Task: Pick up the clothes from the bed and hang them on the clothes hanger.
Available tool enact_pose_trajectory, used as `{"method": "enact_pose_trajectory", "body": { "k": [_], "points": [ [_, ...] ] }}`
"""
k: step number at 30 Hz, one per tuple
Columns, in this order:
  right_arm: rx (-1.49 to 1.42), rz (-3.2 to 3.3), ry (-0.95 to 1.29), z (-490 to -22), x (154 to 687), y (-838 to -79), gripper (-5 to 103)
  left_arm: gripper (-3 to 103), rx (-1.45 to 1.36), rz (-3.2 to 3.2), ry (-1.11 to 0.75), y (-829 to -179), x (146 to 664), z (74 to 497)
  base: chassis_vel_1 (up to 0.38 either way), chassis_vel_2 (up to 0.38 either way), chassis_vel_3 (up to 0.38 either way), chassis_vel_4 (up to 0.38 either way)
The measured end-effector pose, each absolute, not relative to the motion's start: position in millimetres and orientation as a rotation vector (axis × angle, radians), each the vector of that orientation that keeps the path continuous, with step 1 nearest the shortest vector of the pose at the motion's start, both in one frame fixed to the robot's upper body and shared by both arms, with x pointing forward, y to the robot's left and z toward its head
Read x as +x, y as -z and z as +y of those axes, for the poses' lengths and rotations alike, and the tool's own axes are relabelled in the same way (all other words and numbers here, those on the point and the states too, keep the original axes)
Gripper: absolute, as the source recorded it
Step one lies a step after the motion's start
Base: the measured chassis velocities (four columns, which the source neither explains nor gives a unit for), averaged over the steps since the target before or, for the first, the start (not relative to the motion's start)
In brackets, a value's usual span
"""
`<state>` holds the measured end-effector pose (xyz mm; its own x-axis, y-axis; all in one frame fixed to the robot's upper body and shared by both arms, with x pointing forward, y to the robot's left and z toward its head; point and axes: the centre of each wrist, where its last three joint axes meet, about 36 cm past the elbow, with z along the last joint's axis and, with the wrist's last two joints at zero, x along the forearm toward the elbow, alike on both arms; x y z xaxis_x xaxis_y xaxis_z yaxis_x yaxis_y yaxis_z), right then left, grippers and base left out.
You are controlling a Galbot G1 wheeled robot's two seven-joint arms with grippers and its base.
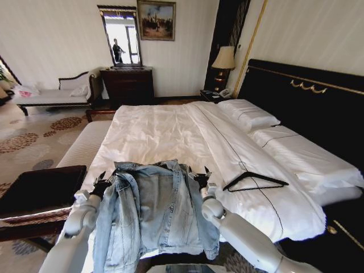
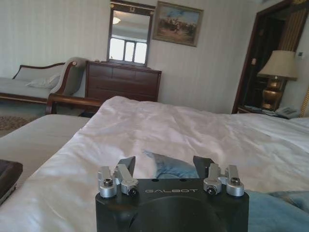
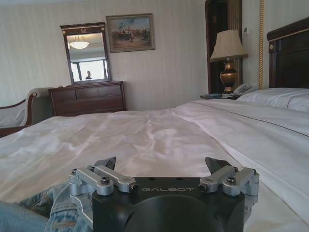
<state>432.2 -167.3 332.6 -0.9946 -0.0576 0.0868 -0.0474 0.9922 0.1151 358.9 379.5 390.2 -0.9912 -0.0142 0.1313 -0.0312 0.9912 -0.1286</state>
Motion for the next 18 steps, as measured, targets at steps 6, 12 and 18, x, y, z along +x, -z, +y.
{"method": "enact_pose_trajectory", "body": {
  "k": [6,12,18],
  "points": [
    [0.046,-3.026,0.279,-174,435,-345,100,89,0.025,-3.091,-0.21,-420,339,362,0.0,0.0,0.0,0.0],
    [0.008,-3.042,0.445,-209,432,-362,100,100,0.074,-3.173,-0.239,-445,324,360,0.0,0.0,0.0,0.0],
    [0.265,-3.144,0.533,-232,422,-369,100,100,0.277,-3.238,-0.136,-458,287,377,0.0,0.0,0.0,0.0]
  ]
}}
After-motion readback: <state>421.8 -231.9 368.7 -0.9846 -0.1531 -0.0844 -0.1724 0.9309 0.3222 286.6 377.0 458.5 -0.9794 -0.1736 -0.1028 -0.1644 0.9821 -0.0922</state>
